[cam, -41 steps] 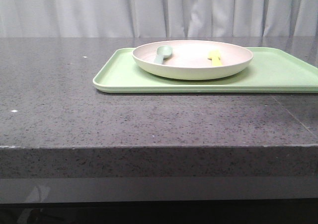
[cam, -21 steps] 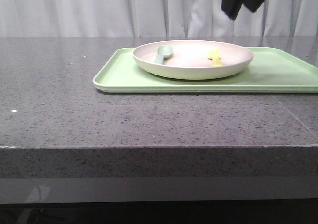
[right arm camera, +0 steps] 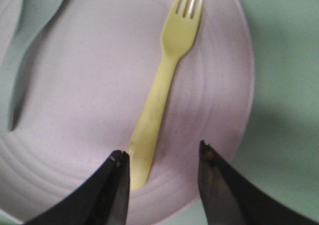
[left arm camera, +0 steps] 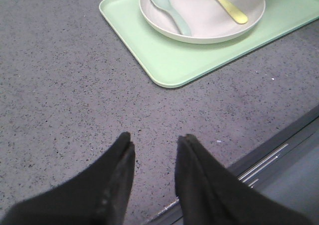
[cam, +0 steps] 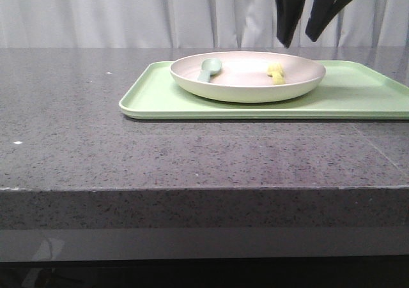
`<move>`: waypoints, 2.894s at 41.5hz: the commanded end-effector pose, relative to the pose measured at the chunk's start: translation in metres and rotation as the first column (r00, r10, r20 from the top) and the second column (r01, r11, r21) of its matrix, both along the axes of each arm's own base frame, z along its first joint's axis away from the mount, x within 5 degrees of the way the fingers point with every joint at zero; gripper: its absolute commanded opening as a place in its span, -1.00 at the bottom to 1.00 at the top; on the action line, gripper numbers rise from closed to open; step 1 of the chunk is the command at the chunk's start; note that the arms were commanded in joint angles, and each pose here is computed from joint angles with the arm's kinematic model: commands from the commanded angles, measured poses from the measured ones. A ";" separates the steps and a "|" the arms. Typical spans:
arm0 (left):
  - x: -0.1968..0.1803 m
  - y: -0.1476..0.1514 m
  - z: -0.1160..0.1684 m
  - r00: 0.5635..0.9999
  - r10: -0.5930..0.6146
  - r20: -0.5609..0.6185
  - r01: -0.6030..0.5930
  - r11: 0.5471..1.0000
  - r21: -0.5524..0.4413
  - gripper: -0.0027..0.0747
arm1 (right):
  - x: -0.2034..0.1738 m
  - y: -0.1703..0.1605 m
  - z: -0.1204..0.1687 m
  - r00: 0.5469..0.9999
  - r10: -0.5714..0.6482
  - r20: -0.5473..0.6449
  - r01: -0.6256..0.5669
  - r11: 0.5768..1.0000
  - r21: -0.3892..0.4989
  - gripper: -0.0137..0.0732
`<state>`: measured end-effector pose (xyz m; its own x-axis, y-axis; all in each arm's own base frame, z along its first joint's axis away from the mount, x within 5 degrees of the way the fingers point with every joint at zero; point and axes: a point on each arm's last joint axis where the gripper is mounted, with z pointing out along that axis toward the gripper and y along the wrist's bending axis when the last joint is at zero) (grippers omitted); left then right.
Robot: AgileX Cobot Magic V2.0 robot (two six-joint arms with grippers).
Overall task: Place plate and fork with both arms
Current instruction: 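Move the right gripper above the yellow fork on the plate, then lower the right gripper and close it on the yellow fork handle, then carry the fork off the plate and lower it onto the tray beside it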
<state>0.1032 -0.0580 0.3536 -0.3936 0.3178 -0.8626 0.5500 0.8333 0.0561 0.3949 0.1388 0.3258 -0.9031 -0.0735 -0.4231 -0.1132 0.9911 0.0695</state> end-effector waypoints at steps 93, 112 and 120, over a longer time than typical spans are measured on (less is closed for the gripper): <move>0.001 -0.002 0.014 0.997 0.001 0.075 0.003 0.998 -0.058 -0.39 | 0.045 -0.005 -0.025 0.979 -0.133 -0.157 0.145 0.987 0.067 -0.46; 0.001 -0.002 0.014 0.997 0.001 0.075 0.003 0.998 -0.058 -0.39 | 0.037 -0.010 0.001 0.988 -0.120 -0.096 0.128 0.988 0.084 -0.48; 0.001 -0.002 0.014 0.997 0.001 0.075 0.003 0.998 -0.058 -0.39 | 0.022 -0.036 0.041 0.991 -0.133 -0.004 0.132 0.986 0.105 -0.48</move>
